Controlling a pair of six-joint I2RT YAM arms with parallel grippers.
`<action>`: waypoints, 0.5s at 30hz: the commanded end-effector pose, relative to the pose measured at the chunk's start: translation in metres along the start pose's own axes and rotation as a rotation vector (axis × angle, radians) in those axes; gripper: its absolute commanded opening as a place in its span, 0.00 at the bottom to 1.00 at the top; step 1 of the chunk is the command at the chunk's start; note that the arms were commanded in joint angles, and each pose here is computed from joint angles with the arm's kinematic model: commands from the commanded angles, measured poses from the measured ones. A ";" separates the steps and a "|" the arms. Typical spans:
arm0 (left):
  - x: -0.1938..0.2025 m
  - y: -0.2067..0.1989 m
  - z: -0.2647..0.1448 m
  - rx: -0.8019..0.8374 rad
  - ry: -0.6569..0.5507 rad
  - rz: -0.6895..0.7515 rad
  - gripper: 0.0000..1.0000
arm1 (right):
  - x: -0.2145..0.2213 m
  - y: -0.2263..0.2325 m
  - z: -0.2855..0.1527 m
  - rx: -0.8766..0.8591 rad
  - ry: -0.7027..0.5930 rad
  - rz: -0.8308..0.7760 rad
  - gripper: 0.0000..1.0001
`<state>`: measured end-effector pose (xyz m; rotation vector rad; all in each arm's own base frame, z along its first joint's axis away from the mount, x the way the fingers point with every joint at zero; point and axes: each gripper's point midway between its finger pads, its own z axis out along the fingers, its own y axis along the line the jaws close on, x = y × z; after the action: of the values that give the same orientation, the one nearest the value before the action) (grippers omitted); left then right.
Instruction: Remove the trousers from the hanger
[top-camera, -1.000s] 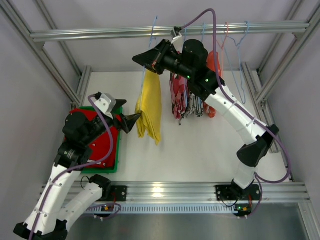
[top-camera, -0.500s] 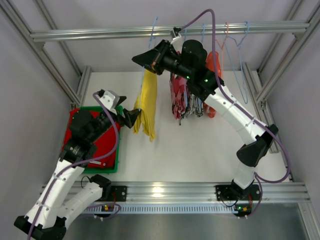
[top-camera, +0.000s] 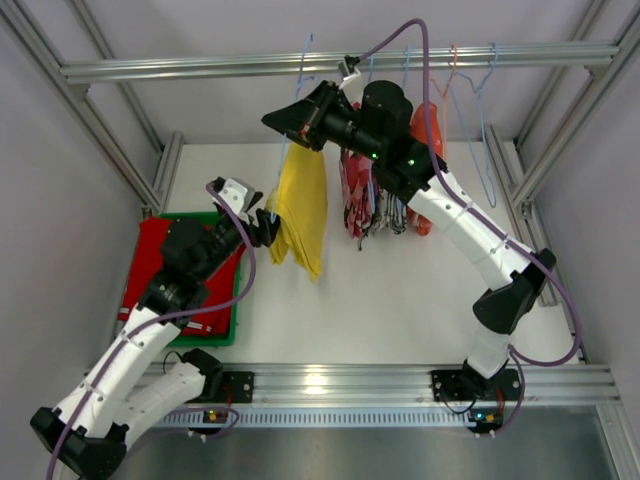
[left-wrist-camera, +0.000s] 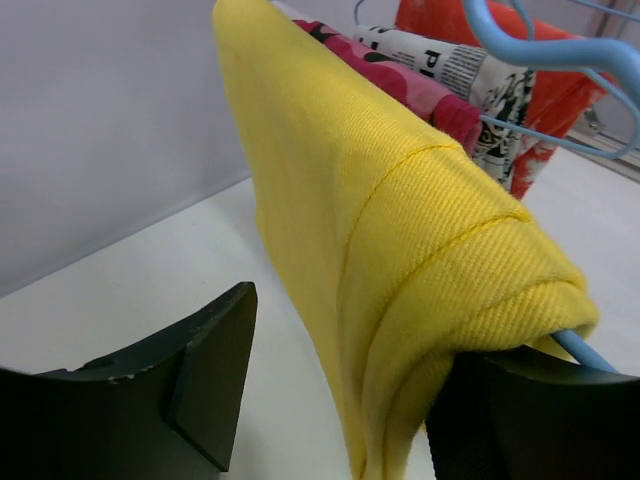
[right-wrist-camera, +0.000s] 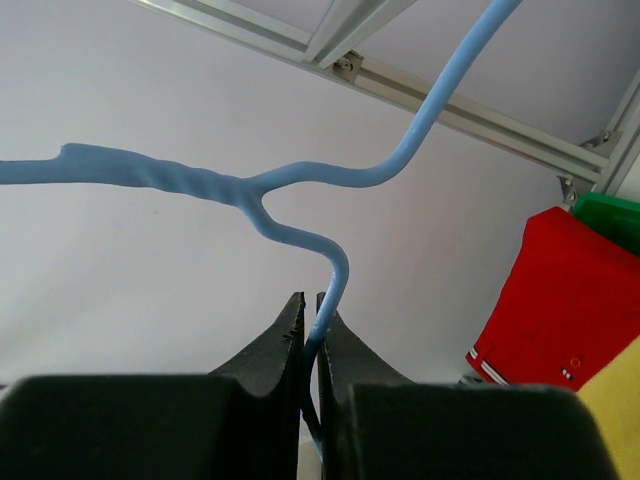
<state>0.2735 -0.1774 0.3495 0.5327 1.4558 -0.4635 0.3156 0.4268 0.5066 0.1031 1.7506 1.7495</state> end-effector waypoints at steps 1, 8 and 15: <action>-0.020 0.032 0.004 -0.171 -0.084 0.018 0.64 | -0.006 0.093 -0.030 -0.254 -0.029 -0.031 0.00; -0.048 0.015 -0.001 -0.084 -0.137 -0.028 0.13 | -0.010 0.068 -0.031 -0.196 -0.038 -0.069 0.00; -0.080 0.015 -0.024 -0.092 -0.142 -0.102 0.00 | 0.001 0.001 -0.036 -0.067 -0.014 -0.150 0.00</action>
<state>0.2746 -0.1654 0.3437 0.4490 1.5718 -0.4458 0.3170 0.4181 0.4556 0.1123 1.8521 1.6779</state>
